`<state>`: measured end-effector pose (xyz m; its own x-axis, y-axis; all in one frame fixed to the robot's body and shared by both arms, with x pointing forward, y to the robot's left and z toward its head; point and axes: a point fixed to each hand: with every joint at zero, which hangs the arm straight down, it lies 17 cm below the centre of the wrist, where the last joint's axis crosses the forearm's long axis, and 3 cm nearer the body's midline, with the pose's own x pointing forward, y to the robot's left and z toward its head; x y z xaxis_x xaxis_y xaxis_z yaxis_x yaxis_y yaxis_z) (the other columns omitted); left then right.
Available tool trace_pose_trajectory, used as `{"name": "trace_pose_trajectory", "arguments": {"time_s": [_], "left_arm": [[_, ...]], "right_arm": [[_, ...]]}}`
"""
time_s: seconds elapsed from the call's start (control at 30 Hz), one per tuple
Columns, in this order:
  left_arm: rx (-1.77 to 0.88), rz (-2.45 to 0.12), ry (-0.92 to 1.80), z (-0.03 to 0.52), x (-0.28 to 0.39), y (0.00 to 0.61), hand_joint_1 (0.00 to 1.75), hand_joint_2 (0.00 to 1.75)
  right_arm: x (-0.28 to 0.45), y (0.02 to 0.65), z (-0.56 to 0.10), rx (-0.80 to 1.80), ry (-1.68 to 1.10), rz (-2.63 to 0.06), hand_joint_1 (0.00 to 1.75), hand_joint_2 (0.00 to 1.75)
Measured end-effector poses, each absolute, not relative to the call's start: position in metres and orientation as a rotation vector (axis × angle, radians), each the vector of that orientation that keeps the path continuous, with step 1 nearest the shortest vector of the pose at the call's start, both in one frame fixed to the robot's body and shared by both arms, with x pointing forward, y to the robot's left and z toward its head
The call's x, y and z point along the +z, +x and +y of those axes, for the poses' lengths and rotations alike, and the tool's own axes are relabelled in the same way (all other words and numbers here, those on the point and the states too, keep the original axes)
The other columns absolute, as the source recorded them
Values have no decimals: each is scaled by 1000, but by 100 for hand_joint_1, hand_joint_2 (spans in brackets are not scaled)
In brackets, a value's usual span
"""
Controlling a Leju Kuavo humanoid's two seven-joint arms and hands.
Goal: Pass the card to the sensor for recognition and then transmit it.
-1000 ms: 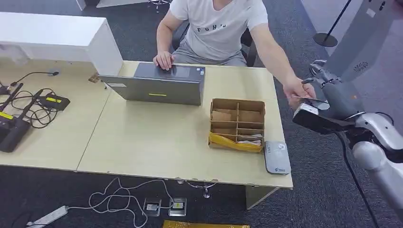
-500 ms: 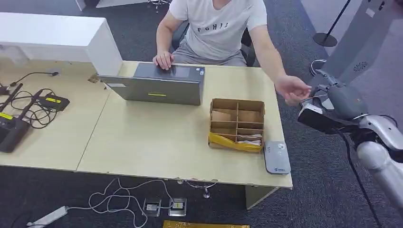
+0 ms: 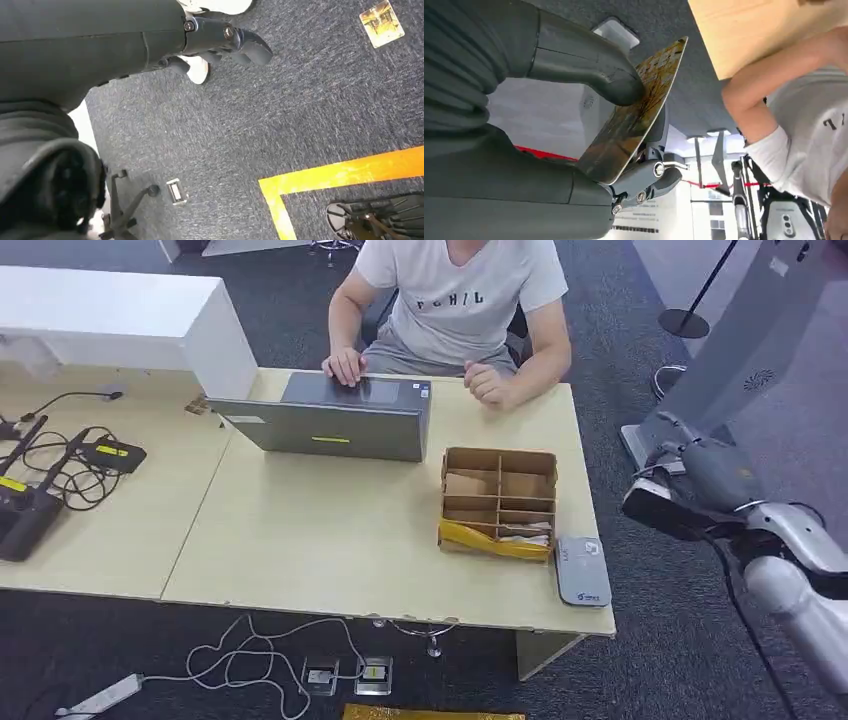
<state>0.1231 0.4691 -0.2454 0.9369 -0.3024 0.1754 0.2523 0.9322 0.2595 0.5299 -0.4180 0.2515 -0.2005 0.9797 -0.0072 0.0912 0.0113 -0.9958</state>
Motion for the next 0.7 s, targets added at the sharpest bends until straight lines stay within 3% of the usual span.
{"name": "trace_pose_trajectory", "arguments": {"time_s": [0.7], "left_arm": [[-254, -212, 249, 471, -246, 123, 0, 0]], "right_arm": [[162, 486, -372, 1443, -977, -1381, 175, 175]]}}
